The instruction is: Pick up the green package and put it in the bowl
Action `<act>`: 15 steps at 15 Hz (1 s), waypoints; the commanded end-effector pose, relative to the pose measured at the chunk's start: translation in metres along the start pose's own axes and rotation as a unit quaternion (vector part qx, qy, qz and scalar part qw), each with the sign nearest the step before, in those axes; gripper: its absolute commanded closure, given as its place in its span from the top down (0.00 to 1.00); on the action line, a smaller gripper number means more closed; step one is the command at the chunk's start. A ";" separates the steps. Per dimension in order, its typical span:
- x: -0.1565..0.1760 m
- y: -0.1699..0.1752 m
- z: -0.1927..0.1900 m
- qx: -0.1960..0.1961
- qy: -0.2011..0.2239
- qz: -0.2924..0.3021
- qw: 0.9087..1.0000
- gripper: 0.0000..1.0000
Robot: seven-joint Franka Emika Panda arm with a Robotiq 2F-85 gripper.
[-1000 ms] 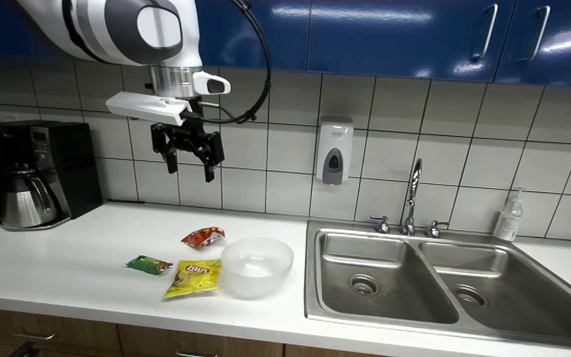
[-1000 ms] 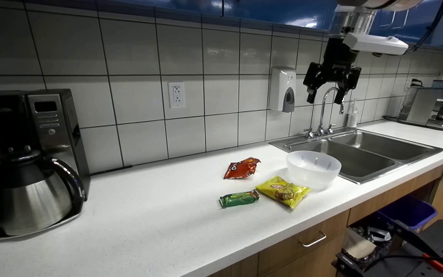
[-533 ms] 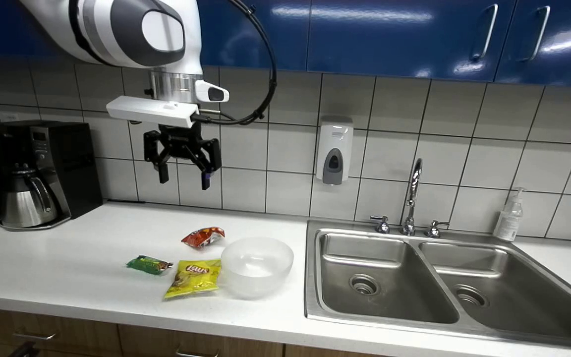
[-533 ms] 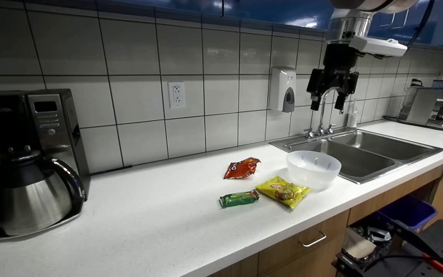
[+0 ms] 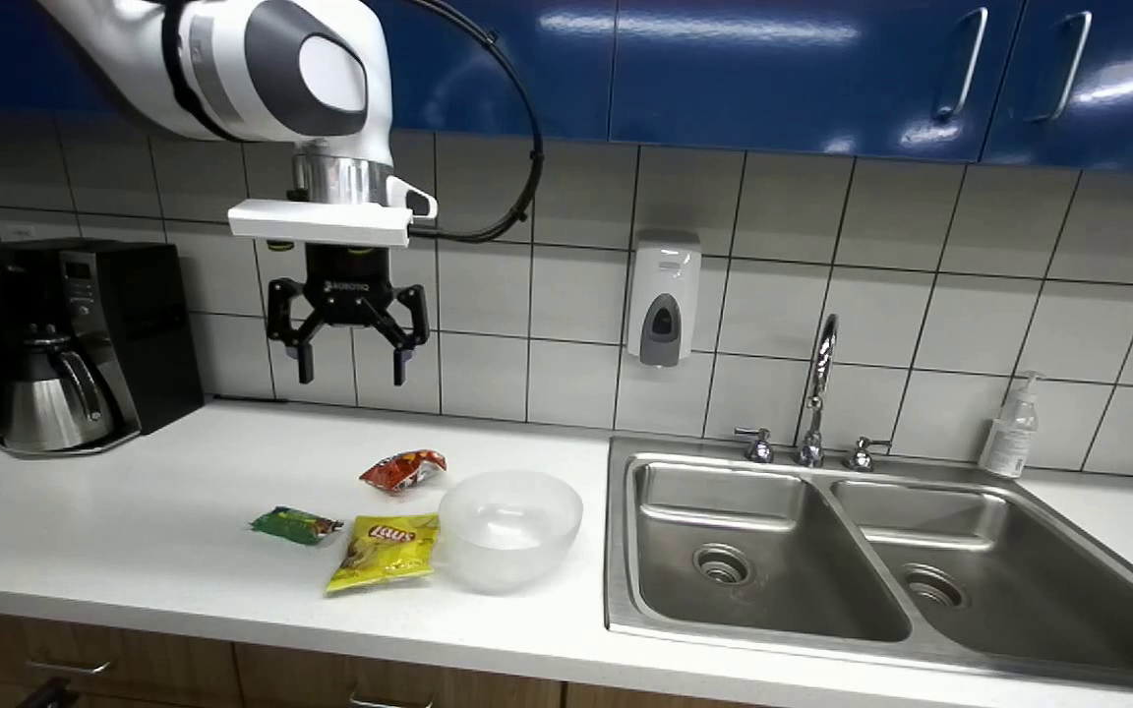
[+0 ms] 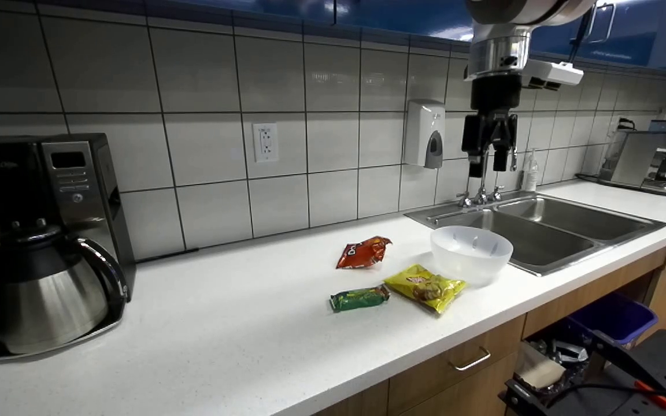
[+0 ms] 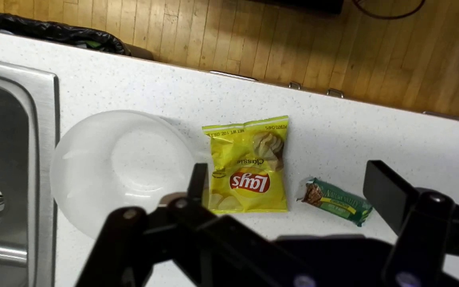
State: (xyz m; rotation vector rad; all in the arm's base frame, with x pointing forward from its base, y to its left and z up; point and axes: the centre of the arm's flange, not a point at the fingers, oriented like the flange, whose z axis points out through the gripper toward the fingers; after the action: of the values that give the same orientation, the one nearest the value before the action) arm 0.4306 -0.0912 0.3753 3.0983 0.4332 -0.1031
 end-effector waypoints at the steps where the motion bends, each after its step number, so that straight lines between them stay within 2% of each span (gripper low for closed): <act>1: 0.029 -0.002 0.000 -0.028 -0.041 -0.085 0.995 1.00; 6: 0.052 -0.016 0.020 -0.070 -0.060 -0.200 0.975 1.00; 10: 0.064 -0.024 0.042 -0.089 -0.043 -0.294 0.951 1.00; 15: 0.083 -0.029 0.062 -0.084 0.003 -0.392 0.916 1.00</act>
State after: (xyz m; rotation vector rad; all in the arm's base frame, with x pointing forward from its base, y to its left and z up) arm 0.4890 -0.0434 0.3184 2.6253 1.3888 -0.1202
